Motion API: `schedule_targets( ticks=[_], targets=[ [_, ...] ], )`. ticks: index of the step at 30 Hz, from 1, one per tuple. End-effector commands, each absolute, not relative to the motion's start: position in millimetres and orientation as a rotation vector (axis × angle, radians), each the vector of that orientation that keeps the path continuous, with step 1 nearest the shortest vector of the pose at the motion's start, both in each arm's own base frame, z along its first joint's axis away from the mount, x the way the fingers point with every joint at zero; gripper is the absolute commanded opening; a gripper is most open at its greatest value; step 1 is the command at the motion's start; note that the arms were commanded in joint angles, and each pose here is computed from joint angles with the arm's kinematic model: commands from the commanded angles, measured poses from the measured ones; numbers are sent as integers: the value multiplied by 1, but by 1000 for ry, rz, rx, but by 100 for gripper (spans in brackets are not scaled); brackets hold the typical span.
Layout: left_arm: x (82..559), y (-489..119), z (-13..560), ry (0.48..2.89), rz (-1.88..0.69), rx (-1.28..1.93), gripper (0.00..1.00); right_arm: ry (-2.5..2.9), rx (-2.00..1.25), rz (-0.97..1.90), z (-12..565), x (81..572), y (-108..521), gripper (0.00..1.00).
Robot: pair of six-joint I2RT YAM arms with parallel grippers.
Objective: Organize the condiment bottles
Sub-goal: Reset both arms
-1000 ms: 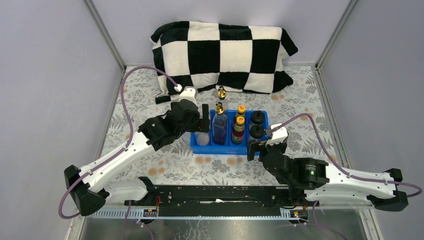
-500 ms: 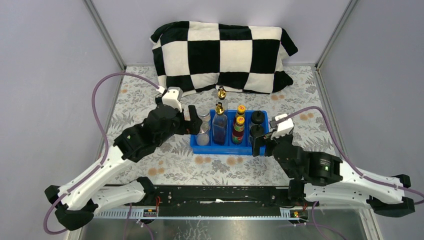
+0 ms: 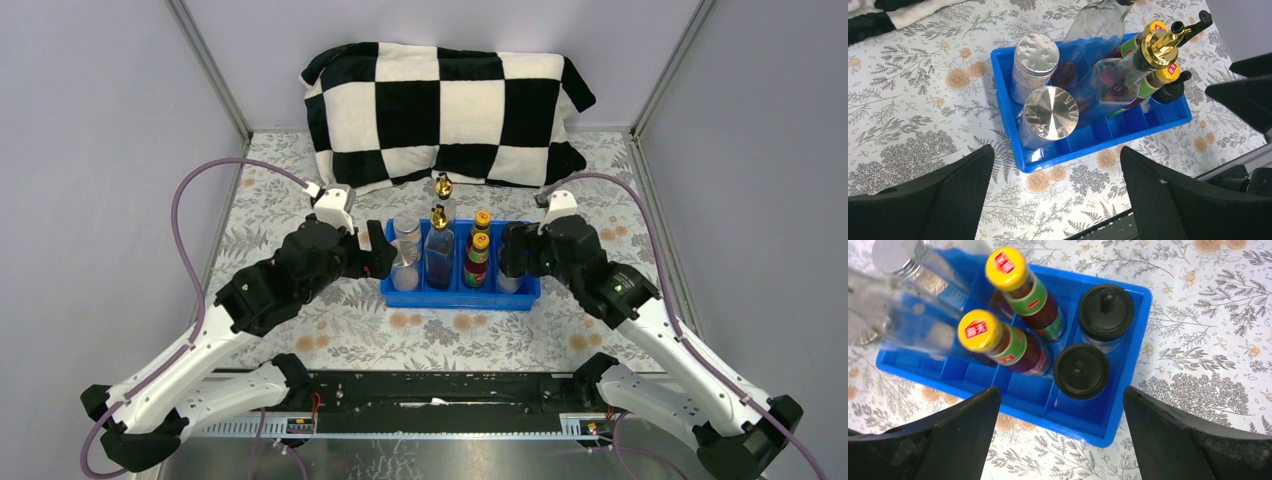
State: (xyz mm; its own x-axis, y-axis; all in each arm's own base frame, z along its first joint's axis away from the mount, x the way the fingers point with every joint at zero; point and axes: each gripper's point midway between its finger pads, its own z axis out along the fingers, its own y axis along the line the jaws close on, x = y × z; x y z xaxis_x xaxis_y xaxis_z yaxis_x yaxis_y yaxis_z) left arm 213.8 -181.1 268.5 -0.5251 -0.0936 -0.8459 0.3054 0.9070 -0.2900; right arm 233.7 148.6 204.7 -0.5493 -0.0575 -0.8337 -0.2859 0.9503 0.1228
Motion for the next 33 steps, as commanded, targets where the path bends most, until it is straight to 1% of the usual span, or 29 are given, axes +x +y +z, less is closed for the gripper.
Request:
schedule_targets(
  ticks=[1,6,12,20,30,33],
  targets=[
    [215,-172,266,2048,-460,157,99,2122,-218,476,217,241,154,100],
    [214,-172,270,1996,-494,161,99,2113,-145,480,222,245,139,100],
    [213,-169,271,1940,-529,157,99,2101,-148,542,225,233,141,100],
    [220,-178,269,1903,-686,187,99,2077,-129,561,227,224,137,100],
    [234,-149,269,1869,-864,110,99,2005,-107,577,245,221,134,100],
    [237,-137,272,1865,-834,82,99,1999,-92,578,247,223,133,100]
  ],
)
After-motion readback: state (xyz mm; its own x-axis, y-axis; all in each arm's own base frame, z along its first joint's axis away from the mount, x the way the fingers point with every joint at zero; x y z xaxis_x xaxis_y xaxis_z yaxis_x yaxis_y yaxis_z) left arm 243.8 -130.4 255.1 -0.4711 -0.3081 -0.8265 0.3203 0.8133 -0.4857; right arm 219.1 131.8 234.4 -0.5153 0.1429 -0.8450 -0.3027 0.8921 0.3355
